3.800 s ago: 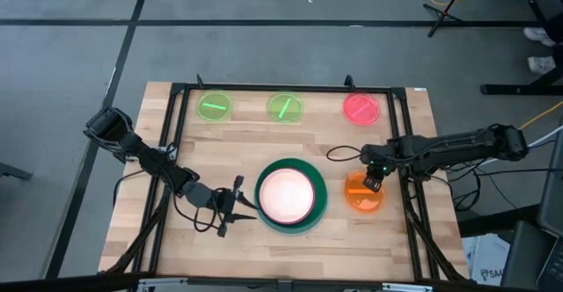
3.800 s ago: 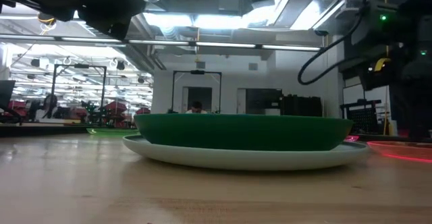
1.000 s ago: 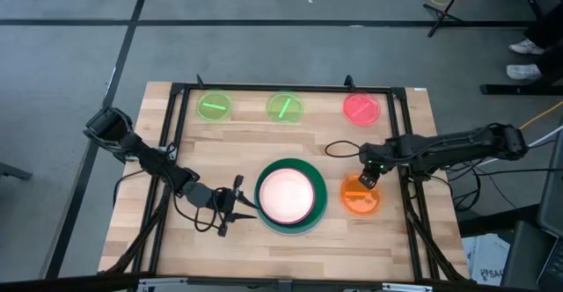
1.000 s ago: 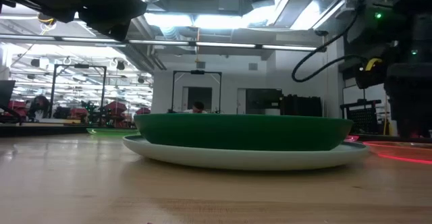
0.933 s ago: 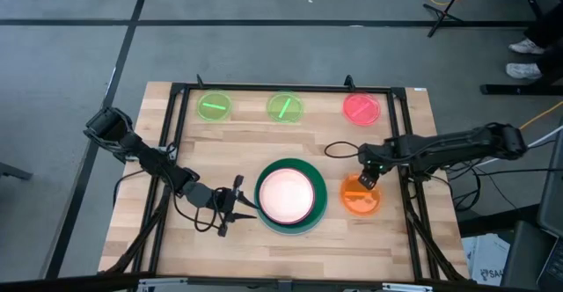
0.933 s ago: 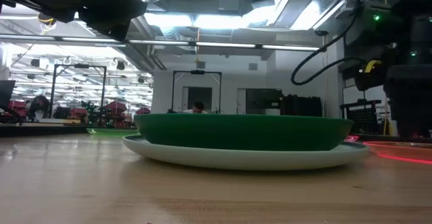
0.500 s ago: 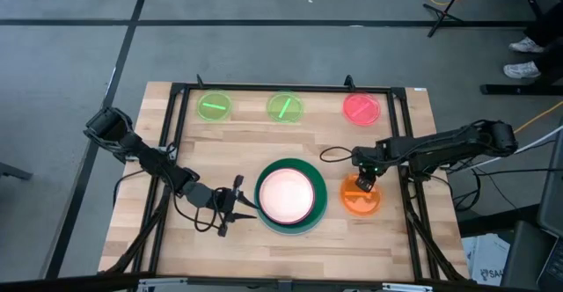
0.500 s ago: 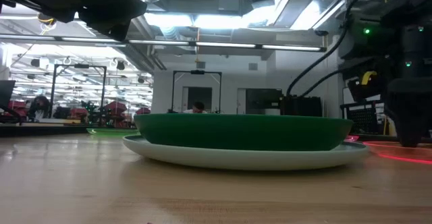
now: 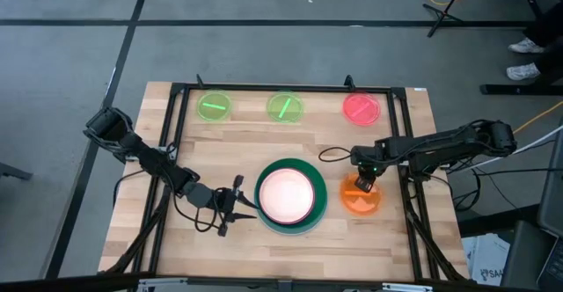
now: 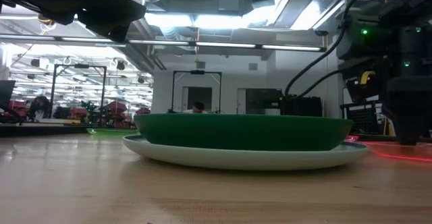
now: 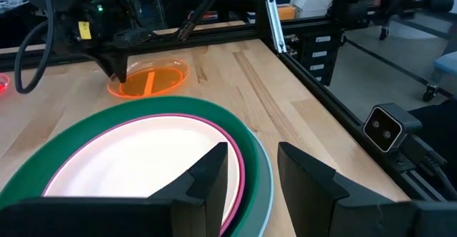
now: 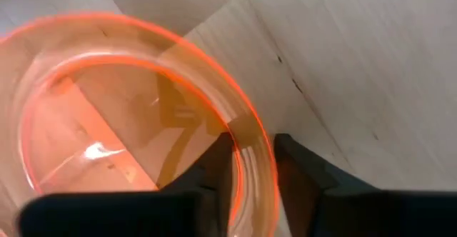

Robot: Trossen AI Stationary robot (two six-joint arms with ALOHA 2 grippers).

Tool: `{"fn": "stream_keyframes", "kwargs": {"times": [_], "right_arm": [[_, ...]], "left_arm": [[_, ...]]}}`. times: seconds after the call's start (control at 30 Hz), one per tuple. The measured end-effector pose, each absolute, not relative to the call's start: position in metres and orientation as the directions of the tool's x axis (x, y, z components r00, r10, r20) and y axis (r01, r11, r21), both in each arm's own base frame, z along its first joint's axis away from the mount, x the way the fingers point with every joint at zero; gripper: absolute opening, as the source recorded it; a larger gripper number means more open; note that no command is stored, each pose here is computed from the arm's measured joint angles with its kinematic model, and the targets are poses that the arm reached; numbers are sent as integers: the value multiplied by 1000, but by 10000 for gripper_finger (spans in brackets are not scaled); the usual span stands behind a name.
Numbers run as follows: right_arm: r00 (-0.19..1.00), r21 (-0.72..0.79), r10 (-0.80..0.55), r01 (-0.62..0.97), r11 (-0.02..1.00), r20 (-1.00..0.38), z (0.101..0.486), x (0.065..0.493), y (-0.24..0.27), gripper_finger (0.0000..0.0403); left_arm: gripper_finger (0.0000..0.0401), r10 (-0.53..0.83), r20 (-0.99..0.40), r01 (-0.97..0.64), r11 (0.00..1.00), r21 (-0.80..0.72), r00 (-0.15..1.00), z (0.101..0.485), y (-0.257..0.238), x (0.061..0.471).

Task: Stack plastic plates
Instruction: Stack the orange transparent plate on top of the light brown plate

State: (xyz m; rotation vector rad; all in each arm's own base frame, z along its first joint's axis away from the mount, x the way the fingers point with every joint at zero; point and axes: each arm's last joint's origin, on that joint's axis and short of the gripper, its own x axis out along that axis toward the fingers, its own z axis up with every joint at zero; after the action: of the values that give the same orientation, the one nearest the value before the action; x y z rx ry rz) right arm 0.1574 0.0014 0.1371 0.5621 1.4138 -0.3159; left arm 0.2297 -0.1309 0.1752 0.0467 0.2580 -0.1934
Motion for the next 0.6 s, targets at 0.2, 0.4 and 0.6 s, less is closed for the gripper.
{"fn": "stream_keyframes", "kwargs": {"times": [0.2, 0.4, 0.6], "right_arm": [[154, 189, 128, 496, 847, -980, 137, 158, 2, 6], [160, 213, 154, 476, 853, -975, 139, 159, 2, 7], [185, 243, 175, 467, 850, -967, 161, 162, 3, 4]], "left_arm": [[117, -184, -258, 196, 980, 21, 948, 175, -131, 230], [117, -184, -258, 196, 980, 21, 949, 175, -131, 230], [117, -177, -258, 190, 982, 23, 950, 175, -131, 230]]}}
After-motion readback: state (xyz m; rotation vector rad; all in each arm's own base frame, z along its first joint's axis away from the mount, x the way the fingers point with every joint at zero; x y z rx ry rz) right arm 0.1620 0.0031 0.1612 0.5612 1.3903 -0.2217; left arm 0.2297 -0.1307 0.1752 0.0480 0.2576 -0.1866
